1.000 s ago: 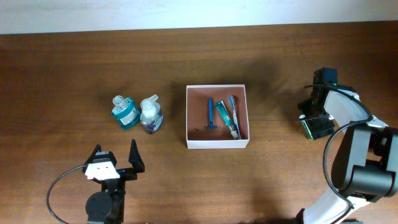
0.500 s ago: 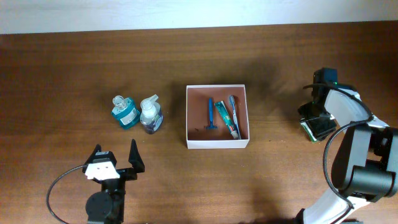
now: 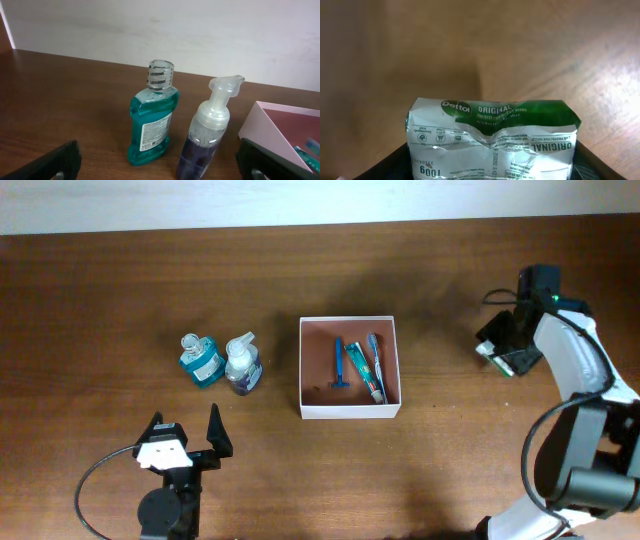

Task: Pack container
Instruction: 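Carry the soap packet left and release it into the box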

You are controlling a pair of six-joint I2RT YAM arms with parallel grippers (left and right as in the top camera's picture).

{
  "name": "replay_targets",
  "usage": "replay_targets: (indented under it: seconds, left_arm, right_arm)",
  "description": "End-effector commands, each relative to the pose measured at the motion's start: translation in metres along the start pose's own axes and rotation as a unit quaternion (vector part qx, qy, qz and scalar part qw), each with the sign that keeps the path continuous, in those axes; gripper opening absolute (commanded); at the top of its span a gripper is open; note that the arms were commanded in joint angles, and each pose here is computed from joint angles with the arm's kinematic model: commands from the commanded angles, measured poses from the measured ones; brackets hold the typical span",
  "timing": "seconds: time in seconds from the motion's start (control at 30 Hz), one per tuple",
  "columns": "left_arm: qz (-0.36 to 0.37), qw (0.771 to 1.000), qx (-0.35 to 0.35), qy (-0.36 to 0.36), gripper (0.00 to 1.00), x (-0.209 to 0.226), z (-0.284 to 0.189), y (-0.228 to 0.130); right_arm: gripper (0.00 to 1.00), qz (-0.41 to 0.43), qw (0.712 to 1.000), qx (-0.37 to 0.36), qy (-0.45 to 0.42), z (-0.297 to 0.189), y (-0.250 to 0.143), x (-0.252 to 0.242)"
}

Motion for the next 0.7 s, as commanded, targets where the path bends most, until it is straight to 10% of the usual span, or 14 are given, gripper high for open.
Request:
replay_targets:
  seconds: [0.0,0.67]
  left_arm:
    - [0.008,1.000,0.000,0.007,0.99,0.002,0.000,-0.001]
    - [0.008,1.000,0.000,0.007,0.99,0.002,0.000,-0.001]
  right_arm:
    - [0.70,-0.079,0.995,-0.039,0.046,-0.036,0.006,0.031]
    - [0.71,-0.428,0.896,-0.048,0.111,-0.112,-0.094,0.155]
Point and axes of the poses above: each gripper's point midway between its finger pads, its own z axis out along the fingers, its own x axis along the line the jaws close on, y = z × x, the point moved 2 cm from there along -z, back along the fingers, and after that the axes turned 8 degrees about -z, right-handed, at the moved point
